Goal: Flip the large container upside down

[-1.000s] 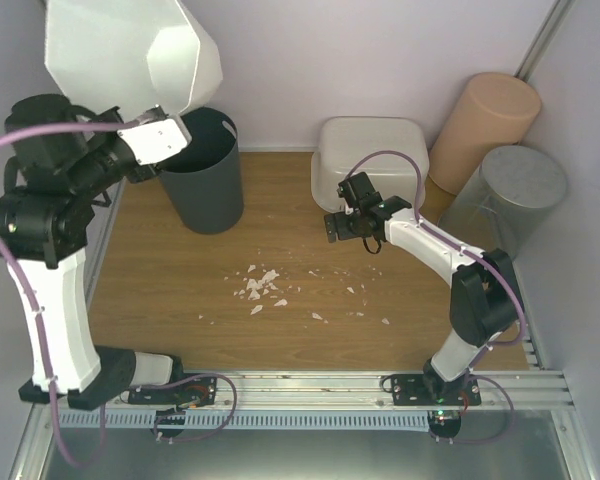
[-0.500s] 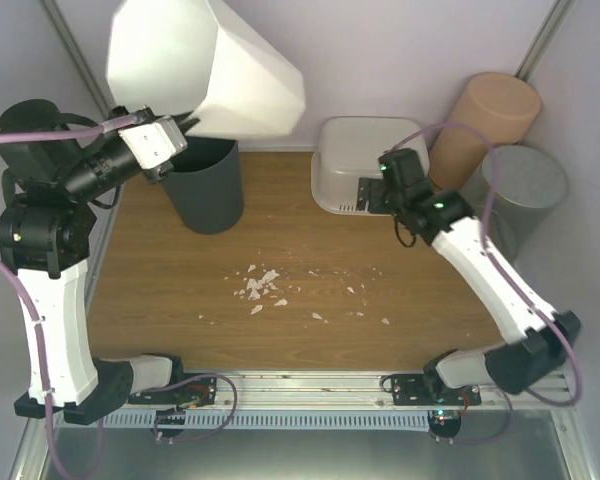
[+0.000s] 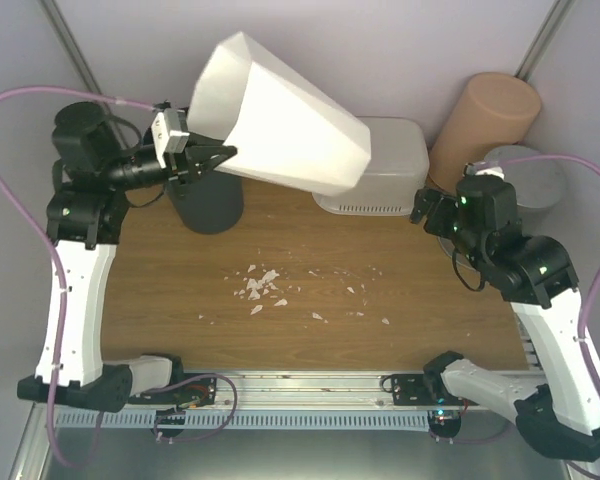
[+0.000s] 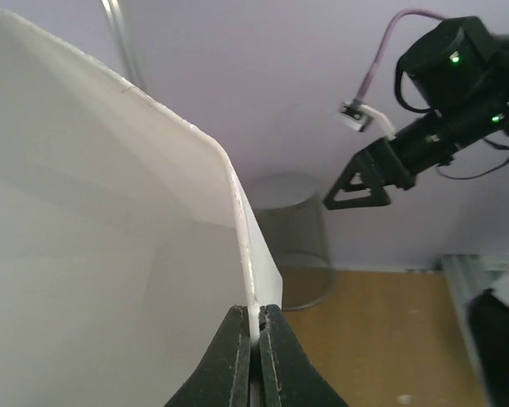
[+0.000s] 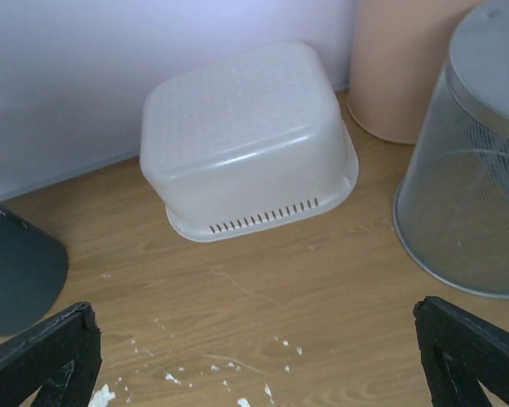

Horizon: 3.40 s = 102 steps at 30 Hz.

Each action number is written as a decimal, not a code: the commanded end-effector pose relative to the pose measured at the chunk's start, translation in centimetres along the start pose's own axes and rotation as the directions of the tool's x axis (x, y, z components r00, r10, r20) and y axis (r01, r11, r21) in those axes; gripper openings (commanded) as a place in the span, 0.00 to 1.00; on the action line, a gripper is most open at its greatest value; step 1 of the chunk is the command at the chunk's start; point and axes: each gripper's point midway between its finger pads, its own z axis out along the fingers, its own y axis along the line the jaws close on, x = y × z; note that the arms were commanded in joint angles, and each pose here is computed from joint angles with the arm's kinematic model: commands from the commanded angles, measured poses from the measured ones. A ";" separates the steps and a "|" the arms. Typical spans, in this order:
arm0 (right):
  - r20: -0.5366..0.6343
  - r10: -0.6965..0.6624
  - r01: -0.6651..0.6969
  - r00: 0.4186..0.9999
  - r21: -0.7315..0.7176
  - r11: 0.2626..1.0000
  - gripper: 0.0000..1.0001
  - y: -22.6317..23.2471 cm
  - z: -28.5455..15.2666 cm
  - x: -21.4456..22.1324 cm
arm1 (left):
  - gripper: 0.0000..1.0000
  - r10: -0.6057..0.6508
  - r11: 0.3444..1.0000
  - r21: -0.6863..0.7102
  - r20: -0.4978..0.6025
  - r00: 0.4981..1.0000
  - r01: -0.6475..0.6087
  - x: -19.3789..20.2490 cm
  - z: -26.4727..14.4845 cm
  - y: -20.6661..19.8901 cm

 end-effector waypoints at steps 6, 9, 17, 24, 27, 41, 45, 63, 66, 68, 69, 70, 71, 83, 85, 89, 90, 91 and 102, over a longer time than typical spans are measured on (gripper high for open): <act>-0.095 0.031 -0.025 0.995 0.060 0.998 1.00 -2.4 -0.8 3.3 | 0.00 -0.132 0.957 0.262 0.009 0.991 0.125 0.0 3.6 -3.3; -0.110 0.041 -0.033 0.993 0.069 0.997 1.00 -2.9 -0.9 4.0 | 0.00 -0.141 0.952 0.260 -0.096 0.985 0.161 3.4 6.6 -4.7; -0.098 0.109 -0.107 0.989 0.021 0.994 1.00 -3.3 -1.9 5.1 | 0.00 -0.099 0.943 0.213 -0.553 0.827 0.255 18.7 13.6 -9.7; -0.104 0.094 -0.092 0.990 0.022 0.995 1.00 -3.5 -2.2 5.2 | 0.00 -0.032 0.960 0.180 -0.693 0.720 0.216 26.5 15.0 -10.3; -0.103 0.088 -0.086 0.991 0.018 0.996 1.00 -3.3 -2.1 5.1 | 0.00 -0.008 0.957 0.198 -0.713 0.701 0.212 27.4 15.6 -11.0; -0.104 0.078 -0.078 0.992 0.004 0.997 1.00 -3.2 -2.0 5.4 | 0.18 0.241 0.924 0.365 -0.784 0.572 0.110 27.9 17.3 -13.7; -0.108 0.078 -0.079 0.991 -0.001 0.997 1.00 -3.2 -2.0 5.5 | 0.23 0.303 0.910 0.405 -0.792 0.530 0.084 28.5 17.8 -14.0; -0.174 0.070 -0.073 0.982 -0.015 0.997 1.00 -2.6 -2.4 6.0 | 0.00 0.188 0.964 0.265 -0.614 0.767 -0.024 16.4 20.1 -10.7; -0.267 0.059 -0.073 0.962 -0.042 0.996 1.00 -1.8 -1.8 8.0 | 0.00 0.085 0.975 0.221 -0.488 0.869 0.028 11.5 19.6 -10.0; -0.289 0.085 -0.103 0.953 -0.047 0.994 1.00 -1.7 -1.9 8.7 | 0.00 -0.028 0.966 0.224 -0.397 0.917 0.126 8.9 19.1 -9.4; -0.286 0.104 -0.123 0.953 -0.049 0.991 1.00 -1.8 -2.2 8.7 | 0.00 -0.092 0.953 0.236 -0.365 0.926 0.188 8.5 18.7 -9.1; -0.275 0.130 -0.150 0.953 -0.054 0.987 1.00 -2.0 -2.6 8.5 | 0.00 -0.160 0.934 0.254 -0.329 0.931 0.251 7.8 18.2 -8.8; -0.260 0.154 -0.176 0.953 -0.062 0.983 1.00 -2.1 -3.1 8.2 | 0.00 -0.225 0.915 0.261 -0.306 0.925 0.308 7.6 17.8 -8.2; -0.172 0.211 -0.239 0.962 -0.164 0.957 1.00 -0.9 -6.4 4.1 | 0.00 -0.655 0.562 0.507 -0.211 0.726 0.654 6.2 15.2 -9.3; -0.162 0.217 -0.243 0.963 -0.162 0.956 1.00 -1.0 -6.5 3.8 | 0.00 -0.695 0.501 0.525 -0.230 0.681 0.688 6.2 15.1 -9.4; -0.164 0.228 -0.254 0.960 -0.163 0.953 1.00 -1.0 -6.6 3.9 | 0.00 -0.799 0.331 0.517 -0.292 0.526 0.789 8.8 15.0 -9.7; -0.171 0.225 -0.253 0.959 -0.164 0.953 1.00 -1.0 -6.6 4.1 | 0.00 -0.821 0.296 0.510 -0.297 0.488 0.808 9.8 15.2 -9.6; -0.177 0.225 -0.254 0.958 -0.166 0.953 1.00 -0.9 -6.5 4.2 | 0.00 -0.845 0.250 0.493 -0.309 0.436 0.833 11.1 15.4 -9.6; -0.258 0.198 -0.214 0.946 -0.035 0.976 1.00 -2.6 -3.0 8.7 | 0.00 -0.961 -0.042 0.483 -0.259 0.097 0.875 17.3 15.4 -7.2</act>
